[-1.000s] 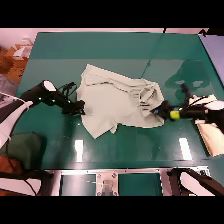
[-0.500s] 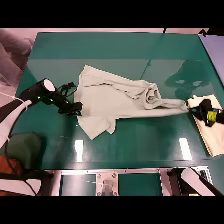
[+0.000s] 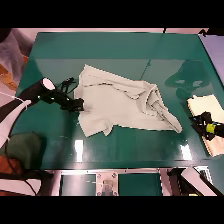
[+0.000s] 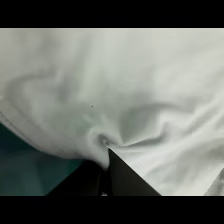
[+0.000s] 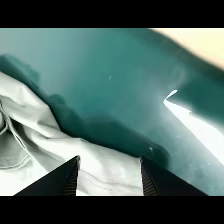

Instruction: Fold the shirts.

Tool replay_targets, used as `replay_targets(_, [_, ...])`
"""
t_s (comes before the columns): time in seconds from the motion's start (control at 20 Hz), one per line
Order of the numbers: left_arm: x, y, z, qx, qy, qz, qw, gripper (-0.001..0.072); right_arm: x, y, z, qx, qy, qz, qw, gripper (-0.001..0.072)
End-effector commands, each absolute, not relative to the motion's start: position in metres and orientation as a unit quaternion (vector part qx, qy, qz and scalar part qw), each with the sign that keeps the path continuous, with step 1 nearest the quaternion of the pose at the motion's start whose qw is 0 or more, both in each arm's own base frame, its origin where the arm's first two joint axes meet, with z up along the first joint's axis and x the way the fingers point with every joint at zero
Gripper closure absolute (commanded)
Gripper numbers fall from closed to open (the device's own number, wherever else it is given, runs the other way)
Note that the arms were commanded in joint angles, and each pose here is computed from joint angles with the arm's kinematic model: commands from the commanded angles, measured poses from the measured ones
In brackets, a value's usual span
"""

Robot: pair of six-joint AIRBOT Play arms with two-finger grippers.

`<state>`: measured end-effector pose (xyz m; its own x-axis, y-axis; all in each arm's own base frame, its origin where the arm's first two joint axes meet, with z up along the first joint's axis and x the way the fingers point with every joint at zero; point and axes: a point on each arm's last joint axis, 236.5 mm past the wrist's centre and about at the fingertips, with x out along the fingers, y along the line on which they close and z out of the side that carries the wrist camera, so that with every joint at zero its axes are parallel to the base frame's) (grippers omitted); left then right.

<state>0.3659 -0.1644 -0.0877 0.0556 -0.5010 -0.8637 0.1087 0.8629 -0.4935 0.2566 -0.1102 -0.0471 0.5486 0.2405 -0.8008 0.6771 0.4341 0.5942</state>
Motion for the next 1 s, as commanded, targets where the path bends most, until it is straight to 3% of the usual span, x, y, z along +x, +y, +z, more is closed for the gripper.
replay_targets(0.0, [0.372, -0.169, -0.084, -0.148, 0.637, -0.23, 0.72, 0.0681, 0.242, -0.123, -0.034, 0.443, 0.496, -0.147, 0.732, 0.0196])
replay_targets(0.3, [0.377, -0.168, -0.084, -0.145, 0.63, -0.229, 0.728, 0.068, 0.223, -0.096, -0.061, 0.458, 0.539, -0.126, 0.696, 0.0195])
replay_targets(0.55, [0.375, -0.168, -0.084, -0.145, 0.632, -0.23, 0.726, 0.068, 0.228, -0.072, -0.087, 0.523, 0.551, -0.103, 0.642, 0.0196])
replay_targets(0.75, [0.375, -0.168, -0.084, -0.145, 0.632, -0.23, 0.726, 0.068, 0.229, -0.054, -0.103, 0.519, 0.583, -0.082, 0.619, 0.0228])
replay_targets(0.8, [0.375, -0.168, -0.084, -0.145, 0.632, -0.23, 0.725, 0.068, 0.231, -0.053, -0.105, 0.52, 0.583, -0.081, 0.619, 0.0298])
replay_targets(0.95, [0.375, -0.168, -0.084, -0.145, 0.632, -0.231, 0.726, 0.068, 0.247, -0.052, -0.099, 0.53, 0.56, -0.065, 0.633, 0.0611])
